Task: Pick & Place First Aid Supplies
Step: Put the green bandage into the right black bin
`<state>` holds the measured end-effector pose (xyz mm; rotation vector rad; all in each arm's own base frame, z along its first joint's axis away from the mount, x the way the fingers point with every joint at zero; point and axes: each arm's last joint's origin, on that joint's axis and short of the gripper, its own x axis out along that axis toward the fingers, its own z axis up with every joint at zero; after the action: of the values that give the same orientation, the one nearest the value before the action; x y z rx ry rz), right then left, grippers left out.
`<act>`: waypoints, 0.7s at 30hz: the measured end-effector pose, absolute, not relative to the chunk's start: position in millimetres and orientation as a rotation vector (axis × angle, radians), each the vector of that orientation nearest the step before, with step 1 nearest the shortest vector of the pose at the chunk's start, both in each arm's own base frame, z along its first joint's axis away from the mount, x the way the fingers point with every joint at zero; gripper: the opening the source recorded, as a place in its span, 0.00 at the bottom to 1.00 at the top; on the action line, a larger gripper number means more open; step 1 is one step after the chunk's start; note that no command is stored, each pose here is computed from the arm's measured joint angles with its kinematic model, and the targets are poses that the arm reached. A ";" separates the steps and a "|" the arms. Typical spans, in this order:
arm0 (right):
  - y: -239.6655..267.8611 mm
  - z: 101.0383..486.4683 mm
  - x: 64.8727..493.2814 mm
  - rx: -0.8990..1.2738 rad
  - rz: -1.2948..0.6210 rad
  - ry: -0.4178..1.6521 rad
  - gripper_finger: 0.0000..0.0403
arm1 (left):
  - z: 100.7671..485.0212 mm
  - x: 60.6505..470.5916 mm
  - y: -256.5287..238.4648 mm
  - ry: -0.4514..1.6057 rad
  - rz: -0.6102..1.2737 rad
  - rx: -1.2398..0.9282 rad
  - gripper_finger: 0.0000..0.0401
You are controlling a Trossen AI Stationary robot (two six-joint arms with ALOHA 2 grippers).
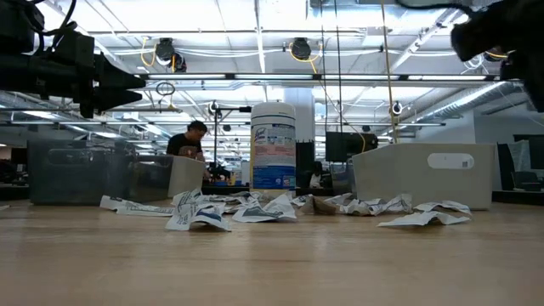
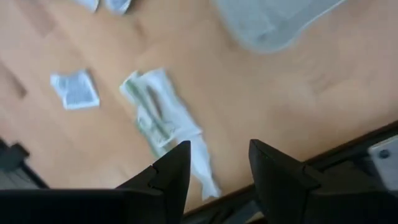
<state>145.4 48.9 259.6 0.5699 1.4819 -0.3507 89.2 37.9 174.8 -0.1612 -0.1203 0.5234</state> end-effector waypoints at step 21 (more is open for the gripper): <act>122.9 256.7 116.3 0.593 -0.144 1.504 0.38 | 174.8 89.2 37.9 -0.120 0.524 -0.161 0.59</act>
<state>116.3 122.9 256.7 0.5931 1.5042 -0.1437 89.2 37.9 174.8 -0.1613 -0.1203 0.5235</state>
